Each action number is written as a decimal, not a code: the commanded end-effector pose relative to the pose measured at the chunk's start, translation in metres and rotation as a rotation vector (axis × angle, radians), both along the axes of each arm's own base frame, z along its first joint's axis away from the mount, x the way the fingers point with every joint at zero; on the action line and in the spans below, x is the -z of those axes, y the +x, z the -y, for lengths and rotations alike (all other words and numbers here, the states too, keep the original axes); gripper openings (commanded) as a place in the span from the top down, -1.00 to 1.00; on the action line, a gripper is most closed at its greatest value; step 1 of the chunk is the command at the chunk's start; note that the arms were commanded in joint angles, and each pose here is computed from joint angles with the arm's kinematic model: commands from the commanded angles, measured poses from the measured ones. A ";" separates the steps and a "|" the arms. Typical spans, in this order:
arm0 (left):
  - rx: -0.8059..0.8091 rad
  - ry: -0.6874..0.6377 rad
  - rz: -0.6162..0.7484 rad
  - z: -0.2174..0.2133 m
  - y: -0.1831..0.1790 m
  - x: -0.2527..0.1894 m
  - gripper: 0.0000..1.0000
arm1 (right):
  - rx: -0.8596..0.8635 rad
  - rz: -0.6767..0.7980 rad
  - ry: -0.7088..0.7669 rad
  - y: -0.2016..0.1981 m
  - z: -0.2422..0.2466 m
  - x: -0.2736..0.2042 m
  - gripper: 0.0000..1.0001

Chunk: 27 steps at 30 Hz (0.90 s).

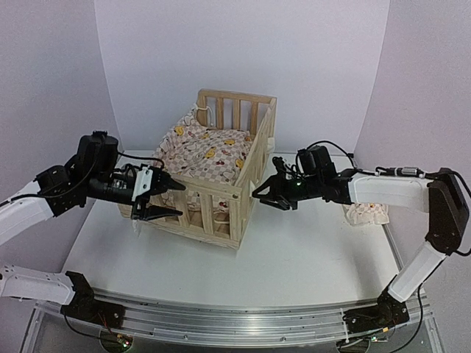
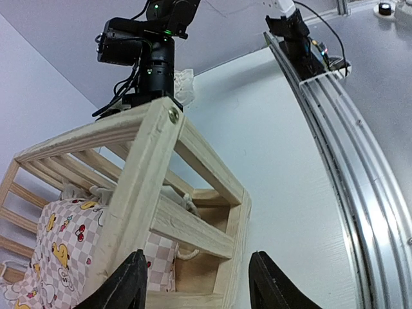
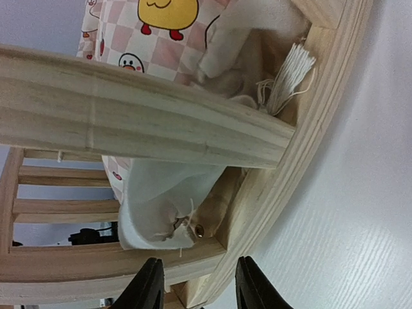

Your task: Set up the pet bed

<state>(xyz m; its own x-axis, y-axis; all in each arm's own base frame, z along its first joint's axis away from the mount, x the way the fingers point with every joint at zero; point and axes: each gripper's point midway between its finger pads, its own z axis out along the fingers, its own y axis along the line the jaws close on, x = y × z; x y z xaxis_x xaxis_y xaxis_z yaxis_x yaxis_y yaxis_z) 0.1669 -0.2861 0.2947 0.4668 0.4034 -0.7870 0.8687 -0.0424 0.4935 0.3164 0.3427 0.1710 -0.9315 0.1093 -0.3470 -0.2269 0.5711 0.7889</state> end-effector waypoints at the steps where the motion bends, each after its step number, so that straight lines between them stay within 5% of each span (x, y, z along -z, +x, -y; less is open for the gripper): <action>1: -0.023 0.005 0.139 -0.002 0.008 0.011 -0.08 | -0.037 0.030 0.182 0.007 -0.022 -0.026 0.20; 7: -0.038 0.032 0.117 0.002 0.016 0.027 -0.07 | -0.019 0.016 0.218 0.016 -0.030 -0.021 0.29; 13: -0.028 0.025 0.108 0.004 0.013 0.034 -0.06 | -0.123 0.002 0.253 0.008 -0.074 -0.026 1.00; 20: -0.082 0.026 0.127 0.002 0.023 0.039 -0.06 | -0.157 0.019 0.231 -0.015 -0.066 -0.040 1.00; 27: -0.074 -0.024 0.076 0.010 0.023 0.025 -0.06 | 0.094 0.061 -0.167 -0.021 0.015 -0.015 0.44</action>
